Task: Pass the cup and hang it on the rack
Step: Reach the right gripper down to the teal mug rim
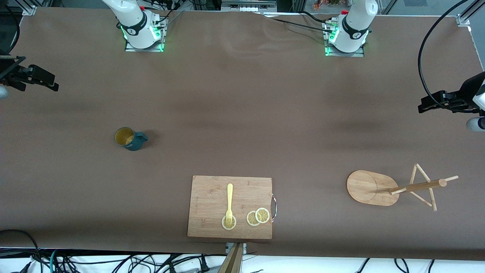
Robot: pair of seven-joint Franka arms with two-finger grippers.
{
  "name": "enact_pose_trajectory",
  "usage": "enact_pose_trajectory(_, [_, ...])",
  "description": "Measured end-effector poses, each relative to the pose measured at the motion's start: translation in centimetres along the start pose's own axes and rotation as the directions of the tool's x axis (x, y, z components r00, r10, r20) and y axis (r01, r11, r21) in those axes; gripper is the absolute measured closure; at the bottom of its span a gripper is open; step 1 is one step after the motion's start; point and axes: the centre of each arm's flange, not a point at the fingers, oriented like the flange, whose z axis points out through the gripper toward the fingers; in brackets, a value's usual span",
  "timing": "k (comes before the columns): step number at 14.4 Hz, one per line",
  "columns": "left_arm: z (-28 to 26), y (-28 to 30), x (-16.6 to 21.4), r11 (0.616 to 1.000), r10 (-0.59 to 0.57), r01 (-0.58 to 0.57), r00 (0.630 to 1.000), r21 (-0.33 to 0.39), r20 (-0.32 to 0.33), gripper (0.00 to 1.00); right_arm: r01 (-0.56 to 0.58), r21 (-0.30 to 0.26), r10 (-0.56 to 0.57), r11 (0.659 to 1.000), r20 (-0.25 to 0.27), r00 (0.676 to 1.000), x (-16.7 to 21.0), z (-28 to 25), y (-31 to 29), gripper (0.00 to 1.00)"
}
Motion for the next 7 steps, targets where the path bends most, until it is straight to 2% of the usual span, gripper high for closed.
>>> enact_pose_trajectory(7, [0.8, 0.6, 1.4, 1.0, 0.011, -0.011, 1.0, -0.002, 0.0, 0.0, 0.0, 0.0, 0.0, 1.0, 0.0, 1.0, 0.0, 0.0, 0.0, 0.0])
